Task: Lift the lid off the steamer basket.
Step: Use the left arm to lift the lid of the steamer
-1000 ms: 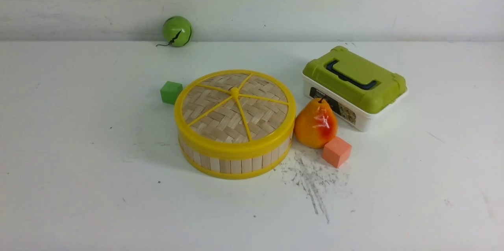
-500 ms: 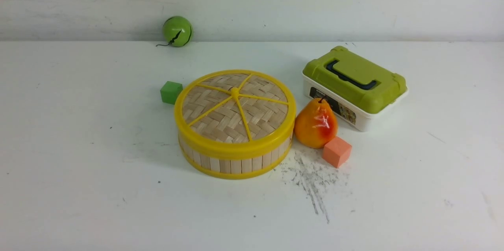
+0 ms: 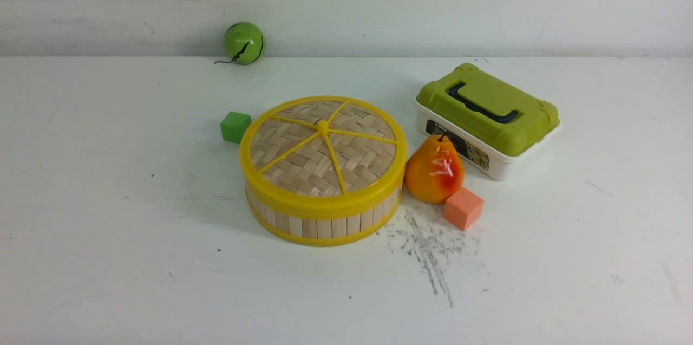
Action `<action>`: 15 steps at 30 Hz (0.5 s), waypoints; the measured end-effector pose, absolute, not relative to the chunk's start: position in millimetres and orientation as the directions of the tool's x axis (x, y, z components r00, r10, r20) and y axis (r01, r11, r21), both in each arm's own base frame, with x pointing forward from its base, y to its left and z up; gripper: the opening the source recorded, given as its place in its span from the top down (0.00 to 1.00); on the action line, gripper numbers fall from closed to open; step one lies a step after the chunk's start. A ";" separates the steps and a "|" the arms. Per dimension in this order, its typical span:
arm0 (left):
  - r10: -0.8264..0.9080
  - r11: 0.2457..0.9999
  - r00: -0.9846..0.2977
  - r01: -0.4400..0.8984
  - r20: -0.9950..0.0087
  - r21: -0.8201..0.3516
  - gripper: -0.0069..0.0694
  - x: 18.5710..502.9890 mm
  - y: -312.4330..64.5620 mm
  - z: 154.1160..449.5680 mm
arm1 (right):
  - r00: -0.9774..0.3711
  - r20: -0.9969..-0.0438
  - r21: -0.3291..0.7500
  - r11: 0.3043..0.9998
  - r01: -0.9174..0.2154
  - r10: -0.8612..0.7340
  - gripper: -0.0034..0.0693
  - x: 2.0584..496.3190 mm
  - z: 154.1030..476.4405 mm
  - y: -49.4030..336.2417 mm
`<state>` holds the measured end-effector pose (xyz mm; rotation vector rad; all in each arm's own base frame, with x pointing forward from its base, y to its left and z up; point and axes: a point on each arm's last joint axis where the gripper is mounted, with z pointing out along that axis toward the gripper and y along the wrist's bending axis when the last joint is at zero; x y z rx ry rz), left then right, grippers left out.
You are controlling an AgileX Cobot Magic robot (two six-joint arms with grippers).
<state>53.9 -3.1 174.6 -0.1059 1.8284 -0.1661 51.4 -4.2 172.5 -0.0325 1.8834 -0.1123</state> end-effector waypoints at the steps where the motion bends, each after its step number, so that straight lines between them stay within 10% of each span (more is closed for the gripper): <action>1: -0.161 0.985 -0.237 0.019 -0.958 -0.170 0.79 54.5 -3.2 176.8 | -0.311 -0.947 -0.094 0.995 0.034 -0.079 0.62 51.4 172.5 -4.2; 15: -0.203 0.977 0.362 0.134 -0.910 -0.165 0.79 50.0 -3.5 232.5 | -0.311 -0.947 -0.094 0.995 0.034 -0.079 0.62 51.4 172.5 -4.2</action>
